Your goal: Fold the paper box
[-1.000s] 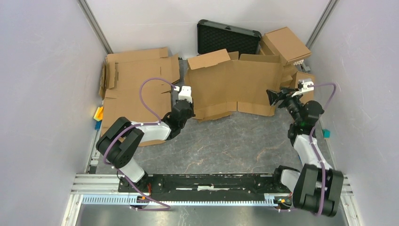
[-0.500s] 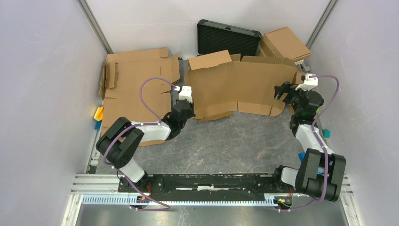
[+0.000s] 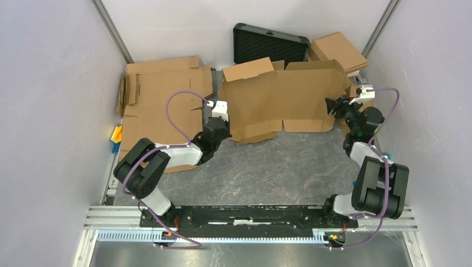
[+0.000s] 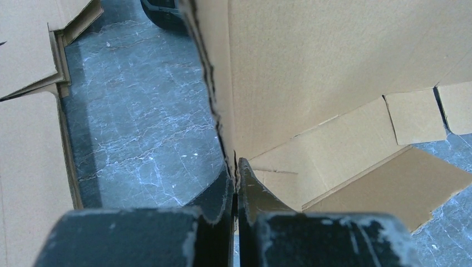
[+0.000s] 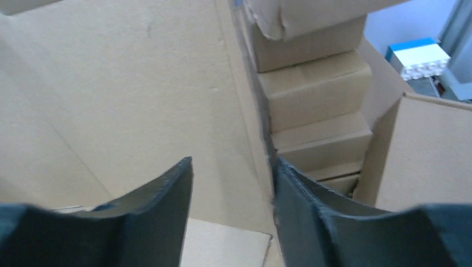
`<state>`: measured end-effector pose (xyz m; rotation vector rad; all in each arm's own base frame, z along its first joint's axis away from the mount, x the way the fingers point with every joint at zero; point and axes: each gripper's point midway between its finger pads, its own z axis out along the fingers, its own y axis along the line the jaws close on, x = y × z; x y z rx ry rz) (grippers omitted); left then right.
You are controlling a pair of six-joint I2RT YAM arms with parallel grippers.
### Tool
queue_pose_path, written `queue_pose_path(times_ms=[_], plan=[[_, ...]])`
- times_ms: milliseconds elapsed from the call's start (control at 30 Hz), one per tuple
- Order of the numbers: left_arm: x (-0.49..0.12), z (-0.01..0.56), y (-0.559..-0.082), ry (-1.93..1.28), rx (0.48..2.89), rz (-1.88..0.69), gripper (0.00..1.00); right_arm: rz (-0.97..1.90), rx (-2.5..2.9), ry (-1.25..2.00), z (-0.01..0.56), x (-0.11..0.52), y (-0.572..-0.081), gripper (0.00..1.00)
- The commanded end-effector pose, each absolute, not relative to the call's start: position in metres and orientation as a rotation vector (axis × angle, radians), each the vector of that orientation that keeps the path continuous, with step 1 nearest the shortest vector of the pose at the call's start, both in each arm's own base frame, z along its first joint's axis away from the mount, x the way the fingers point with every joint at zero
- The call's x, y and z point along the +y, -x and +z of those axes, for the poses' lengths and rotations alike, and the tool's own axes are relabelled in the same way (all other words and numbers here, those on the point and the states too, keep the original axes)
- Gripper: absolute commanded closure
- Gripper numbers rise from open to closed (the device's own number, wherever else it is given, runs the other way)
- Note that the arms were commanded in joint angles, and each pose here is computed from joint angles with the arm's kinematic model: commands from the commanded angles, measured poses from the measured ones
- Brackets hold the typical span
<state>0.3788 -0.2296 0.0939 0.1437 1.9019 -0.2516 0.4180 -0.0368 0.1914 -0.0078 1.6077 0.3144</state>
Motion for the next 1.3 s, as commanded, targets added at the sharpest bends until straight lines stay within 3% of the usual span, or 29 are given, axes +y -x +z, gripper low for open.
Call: queue_pose_path(times_ms=[0, 167, 267, 400, 467, 533, 800, 900, 1033, 1100, 1200, 1267], plan=[[-0.241, 0.121, -0.391, -0.148, 1.816, -0.276, 0.98, 0.348, 1.457, 0.125, 0.233, -0.015, -0.407, 0.53], [-0.24, 0.12, -0.392, -0.145, 1.819, -0.273, 0.97, 0.313, 1.473, 0.075, 0.229, -0.014, -0.388, 0.9], [-0.24, 0.119, -0.391, -0.138, 1.832, -0.277, 0.91, 0.307, 1.465, 0.059, 0.23, -0.008, -0.372, 1.0], [-0.245, 0.113, -0.389, -0.141, 1.877, -0.301, 0.72, 0.307, 1.475, 0.073, 0.227, 0.008, -0.355, 1.0], [-0.25, 0.109, -0.386, -0.165, 1.9, -0.326, 0.52, 0.298, 1.486, 0.077, 0.225, 0.014, -0.348, 1.0], [-0.253, 0.103, -0.384, -0.177, 1.925, -0.34, 0.39, 0.301, 1.492, 0.085, 0.225, 0.02, -0.342, 1.0], [-0.256, 0.074, -0.371, -0.232, 2.074, -0.333, 0.21, 0.351, 1.529, 0.103, 0.213, 0.035, -0.325, 1.0], [-0.253, 0.067, -0.368, -0.249, 2.11, -0.312, 0.17, 0.356, 1.555, 0.098, 0.211, 0.036, -0.326, 0.99], [-0.255, 0.062, -0.368, -0.273, 2.119, -0.307, 0.17, 0.34, 1.585, 0.098, 0.206, 0.033, -0.33, 0.84], [-0.254, 0.062, -0.371, -0.283, 2.114, -0.288, 0.21, 0.308, 1.599, 0.076, 0.201, 0.027, -0.331, 0.81], [-0.252, 0.063, -0.376, -0.29, 2.104, -0.254, 0.35, 0.277, 1.601, 0.056, 0.195, 0.021, -0.333, 0.77], [-0.25, 0.062, -0.379, -0.288, 2.102, -0.232, 0.39, 0.252, 1.589, 0.047, 0.195, 0.017, -0.336, 0.65]])
